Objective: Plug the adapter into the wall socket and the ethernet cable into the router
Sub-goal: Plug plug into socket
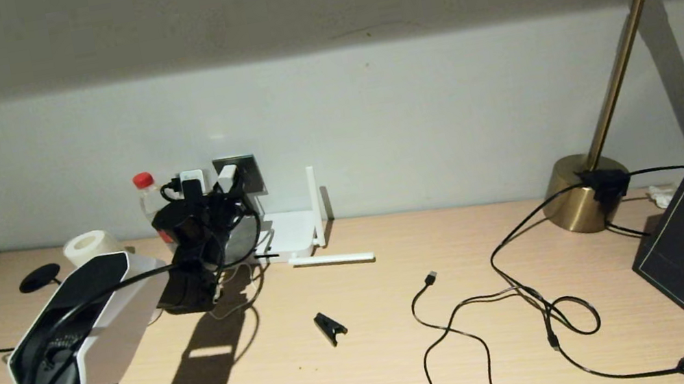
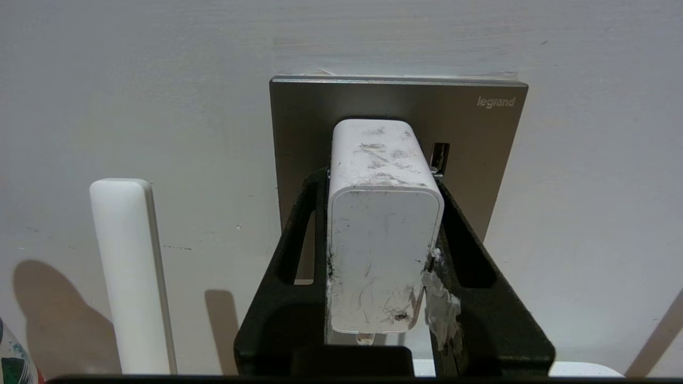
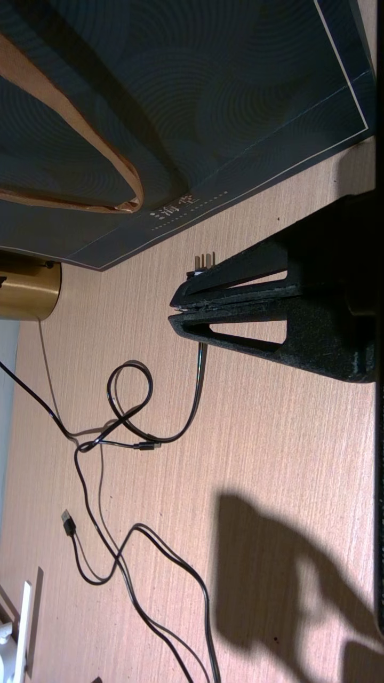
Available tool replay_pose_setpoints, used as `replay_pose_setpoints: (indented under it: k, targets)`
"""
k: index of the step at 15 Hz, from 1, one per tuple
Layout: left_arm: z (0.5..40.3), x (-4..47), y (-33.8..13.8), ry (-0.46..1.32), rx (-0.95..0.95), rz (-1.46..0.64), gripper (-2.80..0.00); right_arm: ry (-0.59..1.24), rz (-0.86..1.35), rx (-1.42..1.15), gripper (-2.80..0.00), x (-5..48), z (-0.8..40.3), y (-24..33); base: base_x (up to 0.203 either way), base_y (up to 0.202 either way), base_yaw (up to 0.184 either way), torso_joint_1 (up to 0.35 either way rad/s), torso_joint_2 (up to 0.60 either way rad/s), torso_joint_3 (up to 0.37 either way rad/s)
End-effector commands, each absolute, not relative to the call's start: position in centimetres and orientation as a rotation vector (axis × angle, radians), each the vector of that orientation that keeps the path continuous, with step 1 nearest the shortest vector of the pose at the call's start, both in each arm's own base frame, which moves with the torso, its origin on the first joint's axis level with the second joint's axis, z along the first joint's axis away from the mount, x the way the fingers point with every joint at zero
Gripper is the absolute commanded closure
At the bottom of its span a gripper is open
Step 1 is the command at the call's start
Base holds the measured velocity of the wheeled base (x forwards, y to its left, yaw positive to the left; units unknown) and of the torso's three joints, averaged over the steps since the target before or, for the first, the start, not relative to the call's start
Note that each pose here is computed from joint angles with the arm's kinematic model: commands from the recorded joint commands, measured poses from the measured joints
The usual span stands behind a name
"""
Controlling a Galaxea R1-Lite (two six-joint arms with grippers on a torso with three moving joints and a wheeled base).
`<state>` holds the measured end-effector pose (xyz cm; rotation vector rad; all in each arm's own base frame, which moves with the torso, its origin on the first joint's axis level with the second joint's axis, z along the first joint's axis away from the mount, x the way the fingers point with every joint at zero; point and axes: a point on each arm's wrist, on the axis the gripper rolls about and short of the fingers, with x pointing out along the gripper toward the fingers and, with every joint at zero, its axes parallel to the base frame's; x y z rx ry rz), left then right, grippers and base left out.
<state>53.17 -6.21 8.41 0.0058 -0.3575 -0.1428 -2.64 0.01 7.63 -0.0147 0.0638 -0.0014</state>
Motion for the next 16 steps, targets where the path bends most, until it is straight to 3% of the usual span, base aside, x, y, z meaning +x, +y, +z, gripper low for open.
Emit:
replay_pose_setpoints:
  k: [1,16]
  targets:
    - [8.2,53.2,-6.2,-0.357,0.005,-0.144,0.0,0.065,-0.001,-0.015,0.0,-2.6,7.6,0.0,0.0,0.0,0.0,0.0,0.0,0.0]
    - [7.5,54.2,-7.0,-0.351,-0.009,-0.085,0.0,0.065,-0.001,-0.015,0.0,-2.6,7.6,0.0,0.0,0.0,0.0,0.0,0.0,0.0]
